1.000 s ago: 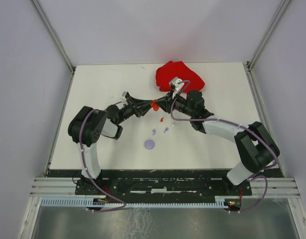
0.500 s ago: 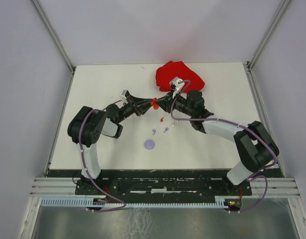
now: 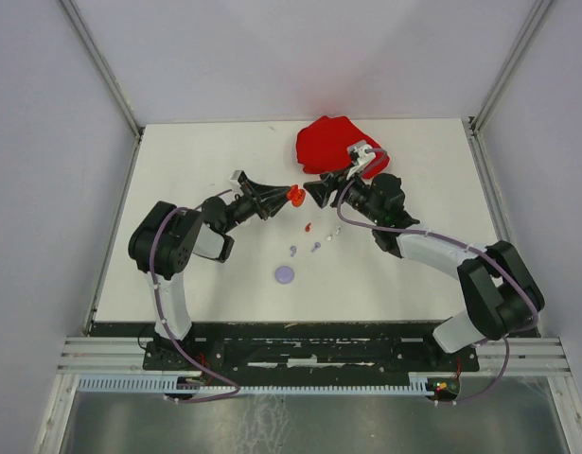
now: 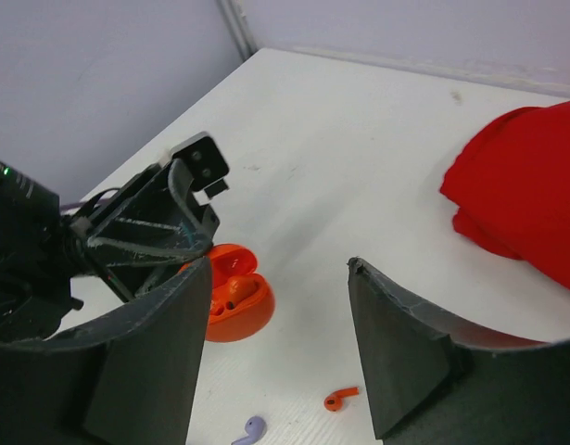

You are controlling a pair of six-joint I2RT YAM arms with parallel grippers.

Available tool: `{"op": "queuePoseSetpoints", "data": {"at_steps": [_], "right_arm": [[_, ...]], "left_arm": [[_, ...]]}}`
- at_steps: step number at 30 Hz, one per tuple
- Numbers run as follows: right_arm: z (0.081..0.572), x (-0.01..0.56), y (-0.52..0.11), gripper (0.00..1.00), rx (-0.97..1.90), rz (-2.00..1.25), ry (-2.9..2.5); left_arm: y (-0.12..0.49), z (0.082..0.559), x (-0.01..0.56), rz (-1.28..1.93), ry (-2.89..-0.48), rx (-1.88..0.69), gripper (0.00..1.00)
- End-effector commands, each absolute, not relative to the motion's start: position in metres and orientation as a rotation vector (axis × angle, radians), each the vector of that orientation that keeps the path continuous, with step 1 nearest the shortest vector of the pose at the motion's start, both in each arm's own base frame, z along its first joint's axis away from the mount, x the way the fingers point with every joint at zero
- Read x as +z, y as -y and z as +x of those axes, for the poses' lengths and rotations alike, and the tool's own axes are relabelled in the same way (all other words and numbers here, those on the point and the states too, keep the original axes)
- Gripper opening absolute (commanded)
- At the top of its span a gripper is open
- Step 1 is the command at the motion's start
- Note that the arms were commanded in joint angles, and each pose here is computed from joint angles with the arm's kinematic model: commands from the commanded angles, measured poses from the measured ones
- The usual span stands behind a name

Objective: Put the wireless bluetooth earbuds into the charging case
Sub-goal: Place the earbud in the charging case, then pick up the earbud from the center of the board.

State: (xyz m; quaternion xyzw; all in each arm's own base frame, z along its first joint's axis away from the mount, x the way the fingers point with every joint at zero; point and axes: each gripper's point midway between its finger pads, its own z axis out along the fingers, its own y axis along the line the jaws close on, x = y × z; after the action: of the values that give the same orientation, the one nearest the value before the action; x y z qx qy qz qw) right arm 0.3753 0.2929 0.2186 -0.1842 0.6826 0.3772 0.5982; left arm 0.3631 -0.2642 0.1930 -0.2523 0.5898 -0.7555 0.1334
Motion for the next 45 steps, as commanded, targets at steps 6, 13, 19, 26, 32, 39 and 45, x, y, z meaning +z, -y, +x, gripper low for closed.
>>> {"op": "queuePoseSetpoints", "data": {"at_steps": [6,13,19,26,32,39,45], "right_arm": [[0.39,0.23,-0.233,0.73,0.599,-0.228,-1.8],[0.382,0.135,-0.223,0.73,0.313,-0.523,-2.322],[0.376,0.09,-0.223,0.75,0.112,-0.667,-2.44],[0.372,0.06,-0.237,0.75,0.023,-0.779,-2.462],[0.371,0.049,-0.249,0.75,0.001,-0.83,-2.452],[0.374,0.038,-0.258,0.75,0.002,-0.849,-2.45],[0.376,0.036,-0.264,0.75,0.013,-0.865,-2.446]], "left_arm": [[0.238,0.358,0.235,-0.53,-1.521,-2.215,0.03],[0.225,0.362,0.241,-0.534,-1.492,-2.188,0.03],[0.22,0.359,0.242,-0.539,-1.489,-2.181,0.03],[0.202,0.361,0.245,-0.557,-1.473,-2.15,0.03],[0.192,0.36,0.24,-0.578,-1.48,-2.13,0.03],[0.189,0.358,0.238,-0.582,-1.485,-2.121,0.03],[0.184,0.359,0.239,-0.59,-1.482,-2.115,0.03]]}}
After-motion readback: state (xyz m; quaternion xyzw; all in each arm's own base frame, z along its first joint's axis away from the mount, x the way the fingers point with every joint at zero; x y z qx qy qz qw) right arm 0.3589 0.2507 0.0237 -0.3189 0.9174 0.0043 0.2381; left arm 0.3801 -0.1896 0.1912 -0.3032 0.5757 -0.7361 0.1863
